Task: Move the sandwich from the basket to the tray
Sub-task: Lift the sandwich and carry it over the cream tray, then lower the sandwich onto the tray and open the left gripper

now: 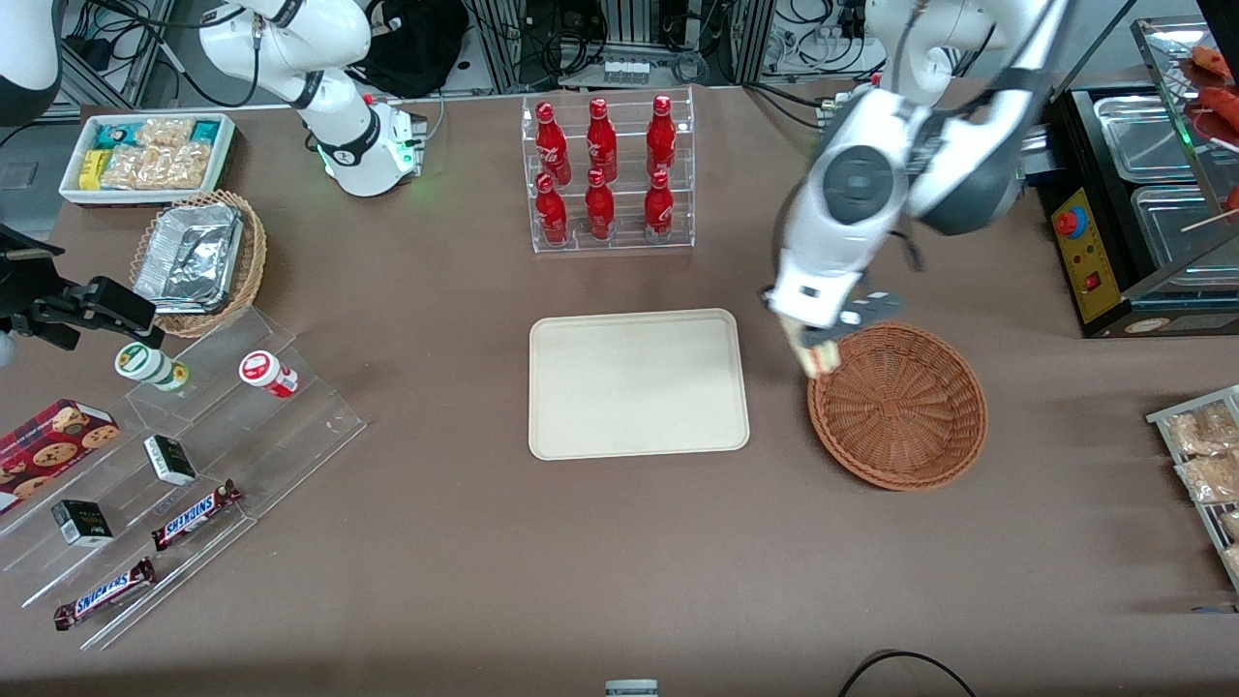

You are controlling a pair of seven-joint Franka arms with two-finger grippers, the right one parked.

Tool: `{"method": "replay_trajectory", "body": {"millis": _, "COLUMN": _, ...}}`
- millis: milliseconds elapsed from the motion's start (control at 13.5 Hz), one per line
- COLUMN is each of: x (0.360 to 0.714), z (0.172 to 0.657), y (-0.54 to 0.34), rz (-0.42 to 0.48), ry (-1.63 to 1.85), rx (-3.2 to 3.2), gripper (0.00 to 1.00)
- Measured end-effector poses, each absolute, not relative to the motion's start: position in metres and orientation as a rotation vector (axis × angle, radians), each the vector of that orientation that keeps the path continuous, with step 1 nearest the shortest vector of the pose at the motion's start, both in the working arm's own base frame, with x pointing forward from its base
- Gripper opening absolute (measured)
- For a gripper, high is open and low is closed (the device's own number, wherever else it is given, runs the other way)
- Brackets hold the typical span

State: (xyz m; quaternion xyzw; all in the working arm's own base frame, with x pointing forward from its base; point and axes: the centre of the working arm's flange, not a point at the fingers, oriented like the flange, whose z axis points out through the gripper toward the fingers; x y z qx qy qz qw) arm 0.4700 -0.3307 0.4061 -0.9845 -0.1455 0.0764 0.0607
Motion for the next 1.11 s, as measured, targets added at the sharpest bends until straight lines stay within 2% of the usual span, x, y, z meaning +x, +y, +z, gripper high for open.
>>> {"method": "replay_trajectory", "body": {"millis": 295, "x": 0.453, "z": 0.365, "y": -0.432, "rz": 0.263, "ry": -0.257, "rx": -3.042, "gripper": 0.15}}
{"method": "replay_trajectory", "body": {"millis": 517, "x": 0.449, "z": 0.320, "y": -0.479, "rz": 0.250, "ry": -0.225, "rx": -3.088, "gripper": 0.15}}
{"method": "replay_trajectory", "body": {"millis": 812, "x": 0.457, "z": 0.296, "y": -0.485, "rz": 0.253, "ry": -0.239, "rx": -3.111, "gripper": 0.15}}
{"method": "replay_trajectory", "body": {"millis": 1108, "x": 0.448, "z": 0.285, "y": -0.492, "rz": 0.273, "ry": -0.214, "rx": -3.103, "gripper": 0.15}}
